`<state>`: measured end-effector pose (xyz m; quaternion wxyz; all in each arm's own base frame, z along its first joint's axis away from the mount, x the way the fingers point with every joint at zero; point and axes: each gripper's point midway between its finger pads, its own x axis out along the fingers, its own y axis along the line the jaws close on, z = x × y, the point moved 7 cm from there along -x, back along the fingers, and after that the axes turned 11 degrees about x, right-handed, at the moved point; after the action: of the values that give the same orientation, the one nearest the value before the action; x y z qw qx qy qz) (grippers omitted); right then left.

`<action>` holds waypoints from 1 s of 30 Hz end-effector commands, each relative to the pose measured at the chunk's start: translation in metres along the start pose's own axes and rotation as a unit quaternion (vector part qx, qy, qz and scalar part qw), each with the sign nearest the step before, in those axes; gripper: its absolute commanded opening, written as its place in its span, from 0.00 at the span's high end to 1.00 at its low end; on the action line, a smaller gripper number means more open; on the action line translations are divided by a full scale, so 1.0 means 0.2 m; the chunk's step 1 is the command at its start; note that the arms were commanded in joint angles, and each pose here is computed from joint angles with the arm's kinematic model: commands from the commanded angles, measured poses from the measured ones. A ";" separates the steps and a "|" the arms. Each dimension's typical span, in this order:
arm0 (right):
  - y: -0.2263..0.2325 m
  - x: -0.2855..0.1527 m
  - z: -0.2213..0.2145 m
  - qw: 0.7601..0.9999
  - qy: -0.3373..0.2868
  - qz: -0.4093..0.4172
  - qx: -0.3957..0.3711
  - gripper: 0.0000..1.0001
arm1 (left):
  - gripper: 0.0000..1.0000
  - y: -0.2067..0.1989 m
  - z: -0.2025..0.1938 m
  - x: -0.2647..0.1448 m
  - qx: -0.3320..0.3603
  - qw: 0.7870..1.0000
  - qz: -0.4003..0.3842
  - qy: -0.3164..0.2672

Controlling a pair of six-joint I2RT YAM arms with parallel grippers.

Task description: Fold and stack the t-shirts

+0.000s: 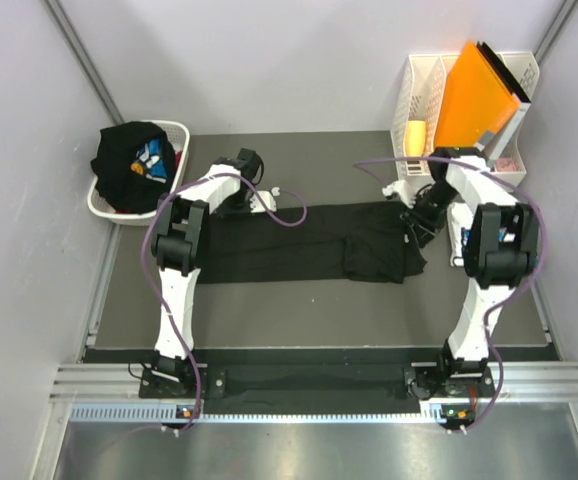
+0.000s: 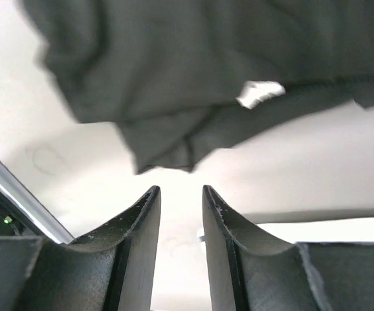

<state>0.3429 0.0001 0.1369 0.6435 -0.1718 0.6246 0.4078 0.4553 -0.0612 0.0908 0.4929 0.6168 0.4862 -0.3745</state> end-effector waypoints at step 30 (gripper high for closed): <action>0.61 0.36 0.23 0.981 0.018 0.025 -0.192 0.71 | 0.06 0.06 -0.09 -0.05 -0.042 0.998 0.040 -0.033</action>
<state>0.2829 0.1201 0.1131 0.5751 -0.2848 0.5615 0.5224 0.4704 -0.0503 0.1048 0.5391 0.6176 0.4557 -0.3469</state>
